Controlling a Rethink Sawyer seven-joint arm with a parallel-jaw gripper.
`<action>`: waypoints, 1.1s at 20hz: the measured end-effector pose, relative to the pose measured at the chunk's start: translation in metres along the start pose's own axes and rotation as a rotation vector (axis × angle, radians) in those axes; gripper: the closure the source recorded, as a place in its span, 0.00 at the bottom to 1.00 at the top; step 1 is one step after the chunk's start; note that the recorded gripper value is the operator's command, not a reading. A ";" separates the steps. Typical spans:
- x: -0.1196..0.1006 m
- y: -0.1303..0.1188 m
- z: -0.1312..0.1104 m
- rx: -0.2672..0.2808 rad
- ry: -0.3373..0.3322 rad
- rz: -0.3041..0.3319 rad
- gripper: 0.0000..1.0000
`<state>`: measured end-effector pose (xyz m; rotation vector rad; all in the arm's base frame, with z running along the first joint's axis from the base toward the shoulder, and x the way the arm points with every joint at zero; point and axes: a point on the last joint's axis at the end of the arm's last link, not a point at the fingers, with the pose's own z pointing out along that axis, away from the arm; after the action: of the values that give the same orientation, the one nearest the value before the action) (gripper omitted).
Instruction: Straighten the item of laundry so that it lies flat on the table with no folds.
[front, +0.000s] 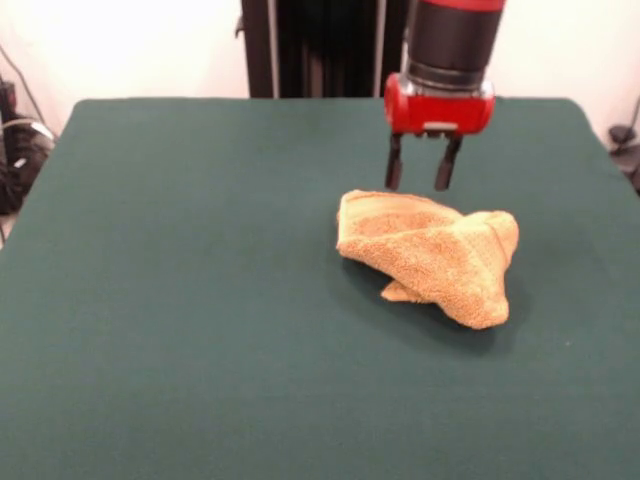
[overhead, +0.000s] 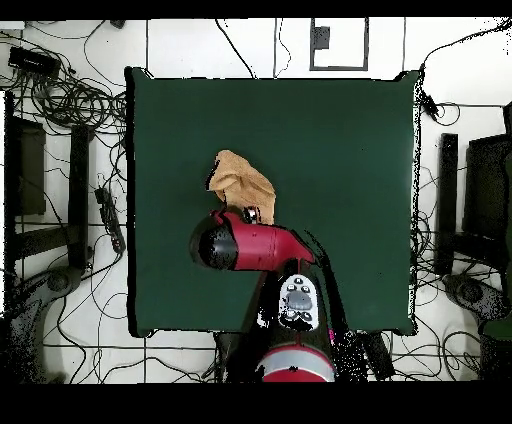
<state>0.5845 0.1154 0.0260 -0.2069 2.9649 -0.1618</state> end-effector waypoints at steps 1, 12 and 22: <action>-0.007 -0.002 0.002 0.004 -0.009 -0.001 0.00; -0.052 -0.017 0.035 0.024 -0.047 0.000 0.00; -0.061 -0.047 0.072 0.016 -0.026 0.049 0.00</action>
<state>0.6629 0.0714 -0.0296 -0.1336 2.9386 -0.1760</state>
